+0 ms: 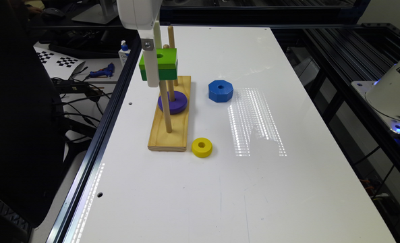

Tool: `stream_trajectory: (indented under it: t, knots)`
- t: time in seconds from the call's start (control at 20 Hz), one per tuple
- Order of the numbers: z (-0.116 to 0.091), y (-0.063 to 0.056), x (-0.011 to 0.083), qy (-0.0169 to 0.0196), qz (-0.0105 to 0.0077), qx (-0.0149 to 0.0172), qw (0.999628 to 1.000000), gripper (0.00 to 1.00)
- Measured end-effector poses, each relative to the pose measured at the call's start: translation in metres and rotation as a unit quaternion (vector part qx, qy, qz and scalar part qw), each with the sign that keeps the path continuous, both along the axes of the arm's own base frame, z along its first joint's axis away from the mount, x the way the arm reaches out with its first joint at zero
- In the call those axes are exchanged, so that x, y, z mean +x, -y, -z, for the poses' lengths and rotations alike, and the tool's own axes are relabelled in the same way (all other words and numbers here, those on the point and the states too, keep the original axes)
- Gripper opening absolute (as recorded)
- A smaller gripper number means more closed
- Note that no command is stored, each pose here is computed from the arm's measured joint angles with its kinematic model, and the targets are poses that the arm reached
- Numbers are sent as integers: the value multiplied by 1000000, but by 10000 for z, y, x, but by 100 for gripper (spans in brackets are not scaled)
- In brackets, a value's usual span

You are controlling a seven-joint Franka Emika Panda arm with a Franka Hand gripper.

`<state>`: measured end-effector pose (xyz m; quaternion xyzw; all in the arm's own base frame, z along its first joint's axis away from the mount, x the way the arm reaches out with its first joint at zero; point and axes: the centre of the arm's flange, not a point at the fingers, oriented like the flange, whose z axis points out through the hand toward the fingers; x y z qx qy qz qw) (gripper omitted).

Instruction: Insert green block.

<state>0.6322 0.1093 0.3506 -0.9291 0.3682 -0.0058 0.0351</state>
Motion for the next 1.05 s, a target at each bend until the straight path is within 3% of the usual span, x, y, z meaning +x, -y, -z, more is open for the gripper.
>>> stream_trajectory:
  t: [0.25, 0.5, 0.8, 1.05]
  knots:
    - [167, -4, 23, -3345, 240, 1058, 999994, 0]
    - [226, -5, 33, -4122, 304, 1506, 999990, 0]
    - [463, -7, 49, -9527, -338, 1362, 999954, 0]
    - [520, -7, 51, -11331, -599, 1195, 999935, 0]
